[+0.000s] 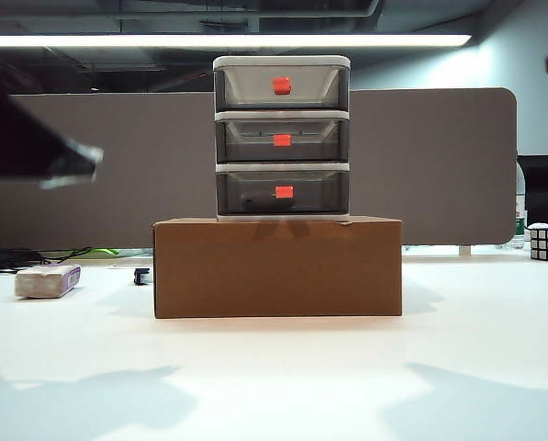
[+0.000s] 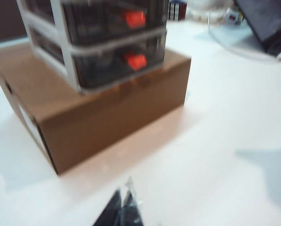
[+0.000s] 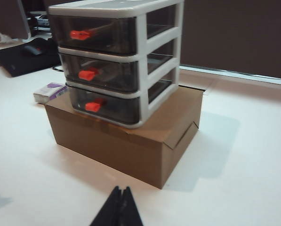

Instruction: Open the third layer of the drawer on the table, pick up the earphone case on the table and put it in, and finally close the drawer.

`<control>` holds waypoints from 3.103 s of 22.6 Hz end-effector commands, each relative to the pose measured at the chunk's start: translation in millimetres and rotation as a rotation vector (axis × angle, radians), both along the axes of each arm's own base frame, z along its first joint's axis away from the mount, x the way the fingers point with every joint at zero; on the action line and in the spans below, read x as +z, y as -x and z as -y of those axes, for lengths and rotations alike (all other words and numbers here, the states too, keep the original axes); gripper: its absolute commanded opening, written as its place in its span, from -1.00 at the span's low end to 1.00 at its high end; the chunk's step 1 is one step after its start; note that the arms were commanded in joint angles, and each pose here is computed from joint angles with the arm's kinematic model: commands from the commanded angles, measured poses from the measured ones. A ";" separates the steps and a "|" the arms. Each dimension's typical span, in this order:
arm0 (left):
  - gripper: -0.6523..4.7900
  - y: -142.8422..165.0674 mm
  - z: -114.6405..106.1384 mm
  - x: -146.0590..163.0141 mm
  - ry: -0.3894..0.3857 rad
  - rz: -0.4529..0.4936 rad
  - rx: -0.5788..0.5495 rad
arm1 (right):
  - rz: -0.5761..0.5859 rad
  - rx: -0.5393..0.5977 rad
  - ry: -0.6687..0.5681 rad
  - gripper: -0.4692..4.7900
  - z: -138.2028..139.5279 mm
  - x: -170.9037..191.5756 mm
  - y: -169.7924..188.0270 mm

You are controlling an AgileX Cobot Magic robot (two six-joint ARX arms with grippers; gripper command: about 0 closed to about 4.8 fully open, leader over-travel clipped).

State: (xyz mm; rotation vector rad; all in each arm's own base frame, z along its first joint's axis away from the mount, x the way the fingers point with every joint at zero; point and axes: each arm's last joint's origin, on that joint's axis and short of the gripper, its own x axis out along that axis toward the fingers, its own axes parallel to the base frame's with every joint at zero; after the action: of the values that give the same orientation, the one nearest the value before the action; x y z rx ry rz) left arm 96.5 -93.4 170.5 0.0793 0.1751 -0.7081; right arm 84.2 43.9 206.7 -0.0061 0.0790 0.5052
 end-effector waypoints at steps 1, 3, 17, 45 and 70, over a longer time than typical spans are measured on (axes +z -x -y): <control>-0.78 1.3 -1.6 -4.4 0.065 0.045 0.003 | 0.022 -0.009 -0.024 -0.84 1.8 -13.6 3.1; -0.78 2.5 -3.4 -8.4 0.108 0.091 0.016 | 0.017 -0.008 -0.022 -0.84 1.4 -29.5 2.3; -0.78 2.2 -9.1 -9.4 0.147 0.039 0.064 | -0.033 0.005 0.033 -0.84 -0.8 -54.8 -1.8; -0.78 3.7 -64.5 -3.5 0.117 0.174 0.471 | 0.039 -0.241 0.048 -0.84 31.5 -48.8 -12.1; -0.78 1.9 -73.3 -3.4 0.105 0.186 0.672 | 0.092 -0.376 0.040 -0.84 36.5 -43.3 -13.1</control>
State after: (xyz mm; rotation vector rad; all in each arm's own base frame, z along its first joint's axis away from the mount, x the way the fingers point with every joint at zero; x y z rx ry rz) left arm 94.9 -20.1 164.9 -0.0168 -0.0047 -0.0348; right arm 97.0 7.4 164.1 -0.0523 0.0083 0.1292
